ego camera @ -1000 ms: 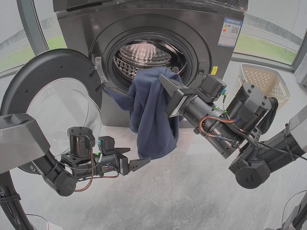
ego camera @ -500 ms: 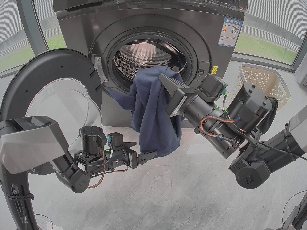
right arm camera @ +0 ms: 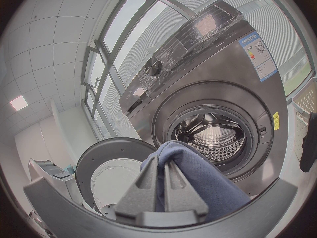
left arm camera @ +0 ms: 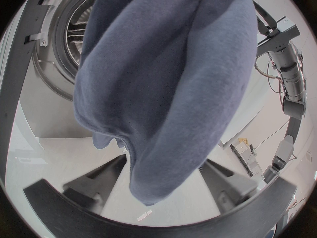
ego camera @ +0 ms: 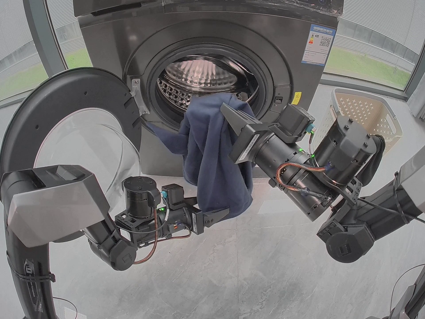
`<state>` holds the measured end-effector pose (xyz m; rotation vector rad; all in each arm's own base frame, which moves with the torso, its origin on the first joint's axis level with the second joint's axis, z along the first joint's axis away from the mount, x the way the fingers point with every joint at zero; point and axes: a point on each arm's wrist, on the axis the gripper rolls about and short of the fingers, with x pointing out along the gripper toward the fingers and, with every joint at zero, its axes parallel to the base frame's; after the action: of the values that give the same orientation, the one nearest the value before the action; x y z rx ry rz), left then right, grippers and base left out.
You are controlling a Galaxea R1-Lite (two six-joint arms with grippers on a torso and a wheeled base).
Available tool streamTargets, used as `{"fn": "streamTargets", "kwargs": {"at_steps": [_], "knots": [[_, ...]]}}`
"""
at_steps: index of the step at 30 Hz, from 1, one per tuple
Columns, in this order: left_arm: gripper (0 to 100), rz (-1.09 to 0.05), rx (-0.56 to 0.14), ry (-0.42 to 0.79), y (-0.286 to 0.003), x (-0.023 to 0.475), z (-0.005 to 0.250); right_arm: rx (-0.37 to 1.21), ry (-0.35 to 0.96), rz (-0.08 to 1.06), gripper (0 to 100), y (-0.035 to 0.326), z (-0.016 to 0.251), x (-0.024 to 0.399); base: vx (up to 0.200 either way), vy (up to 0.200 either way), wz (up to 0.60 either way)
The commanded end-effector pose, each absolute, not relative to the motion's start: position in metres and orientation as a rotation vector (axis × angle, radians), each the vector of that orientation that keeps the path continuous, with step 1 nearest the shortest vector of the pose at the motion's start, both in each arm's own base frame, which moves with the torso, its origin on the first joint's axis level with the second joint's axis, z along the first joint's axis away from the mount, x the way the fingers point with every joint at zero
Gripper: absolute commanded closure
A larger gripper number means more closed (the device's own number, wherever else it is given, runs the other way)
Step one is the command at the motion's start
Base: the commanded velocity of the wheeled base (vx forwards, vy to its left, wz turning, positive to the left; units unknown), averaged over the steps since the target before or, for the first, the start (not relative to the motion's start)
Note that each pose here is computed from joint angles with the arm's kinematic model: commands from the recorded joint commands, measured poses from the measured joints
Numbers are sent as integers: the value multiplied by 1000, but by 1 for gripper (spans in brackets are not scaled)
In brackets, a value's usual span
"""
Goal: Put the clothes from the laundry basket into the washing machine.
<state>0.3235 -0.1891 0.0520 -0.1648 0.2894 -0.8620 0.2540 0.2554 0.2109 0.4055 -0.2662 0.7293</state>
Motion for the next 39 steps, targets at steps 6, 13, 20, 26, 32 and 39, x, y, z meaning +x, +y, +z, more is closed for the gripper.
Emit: {"fn": "streamTargets", "kwargs": {"at_steps": [6,13,20,26,32,39], "knots": [[100,-885,-186,278,-200,314,54,405,-263,729,100,255,210,254,0,0,0],[100,-901,-183,279,-197,295,59,405,-264,721,100,253,210,255,0,0,0],[100,-933,-190,210,-185,262,89,386,-224,711,0,248,198,256,0,0,0],[100,-943,-208,137,-177,250,116,364,-186,719,0,243,187,252,0,0,0],[100,-929,-281,26,-173,247,157,333,-137,724,0,232,178,240,0,0,0],[100,-909,-297,-46,-173,245,177,288,-98,668,0,203,172,234,0,0,0]]}}
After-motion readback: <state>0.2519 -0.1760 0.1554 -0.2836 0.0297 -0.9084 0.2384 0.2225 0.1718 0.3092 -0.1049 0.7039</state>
